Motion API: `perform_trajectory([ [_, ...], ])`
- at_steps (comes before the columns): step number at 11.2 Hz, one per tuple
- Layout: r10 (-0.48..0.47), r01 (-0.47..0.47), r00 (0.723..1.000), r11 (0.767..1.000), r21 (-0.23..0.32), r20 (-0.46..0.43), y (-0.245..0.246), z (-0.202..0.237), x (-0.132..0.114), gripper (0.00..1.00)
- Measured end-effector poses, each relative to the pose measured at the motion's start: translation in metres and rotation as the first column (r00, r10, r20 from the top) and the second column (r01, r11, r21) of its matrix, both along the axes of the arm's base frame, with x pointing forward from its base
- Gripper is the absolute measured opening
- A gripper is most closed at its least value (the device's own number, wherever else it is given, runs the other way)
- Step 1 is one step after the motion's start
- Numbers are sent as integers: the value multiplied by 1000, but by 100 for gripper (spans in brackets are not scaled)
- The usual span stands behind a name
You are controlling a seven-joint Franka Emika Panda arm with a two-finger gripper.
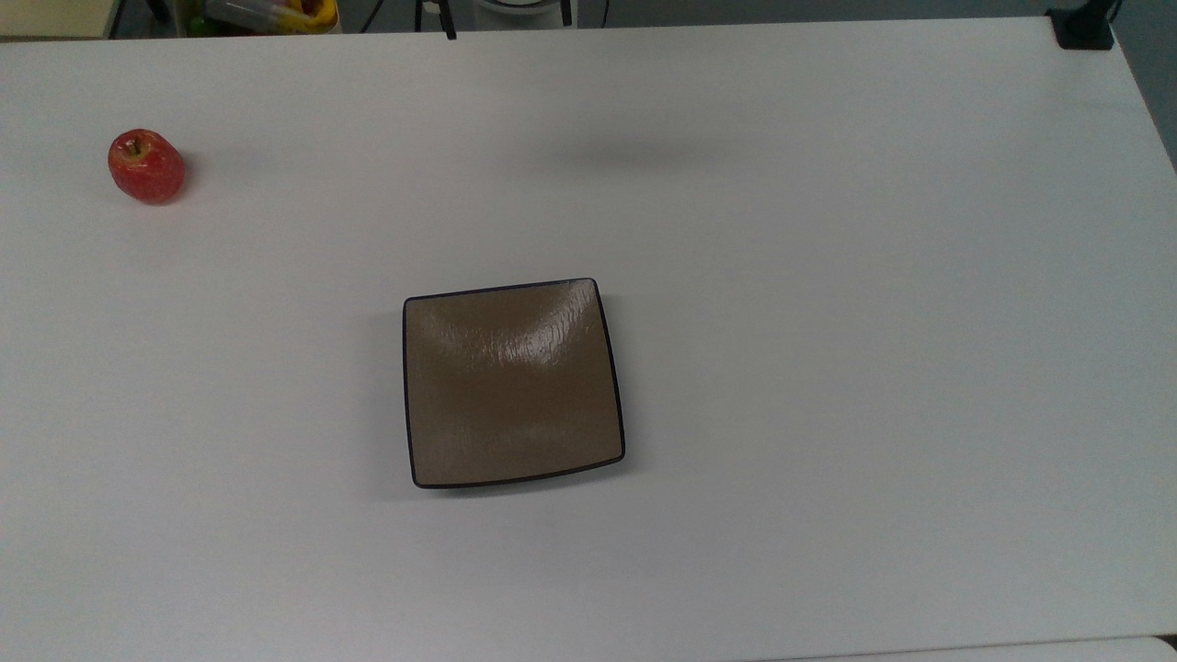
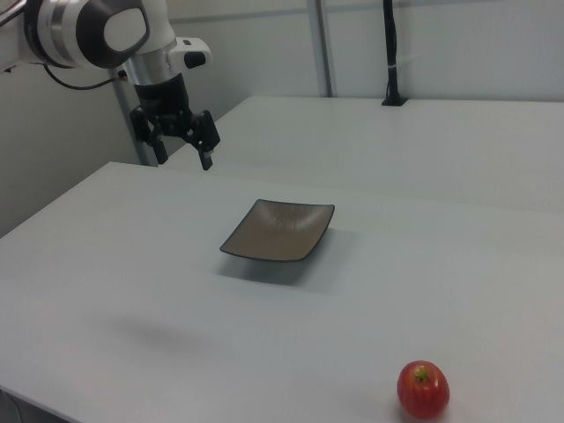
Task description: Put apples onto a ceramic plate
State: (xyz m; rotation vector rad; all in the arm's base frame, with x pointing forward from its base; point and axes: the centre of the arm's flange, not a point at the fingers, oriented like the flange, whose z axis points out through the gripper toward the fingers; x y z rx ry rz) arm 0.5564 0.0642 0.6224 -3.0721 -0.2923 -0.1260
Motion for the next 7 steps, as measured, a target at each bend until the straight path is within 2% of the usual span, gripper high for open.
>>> perform_trajectory([
  [7, 6, -6, 1000, 1000, -2, -10, 2, -5, -1, 100],
])
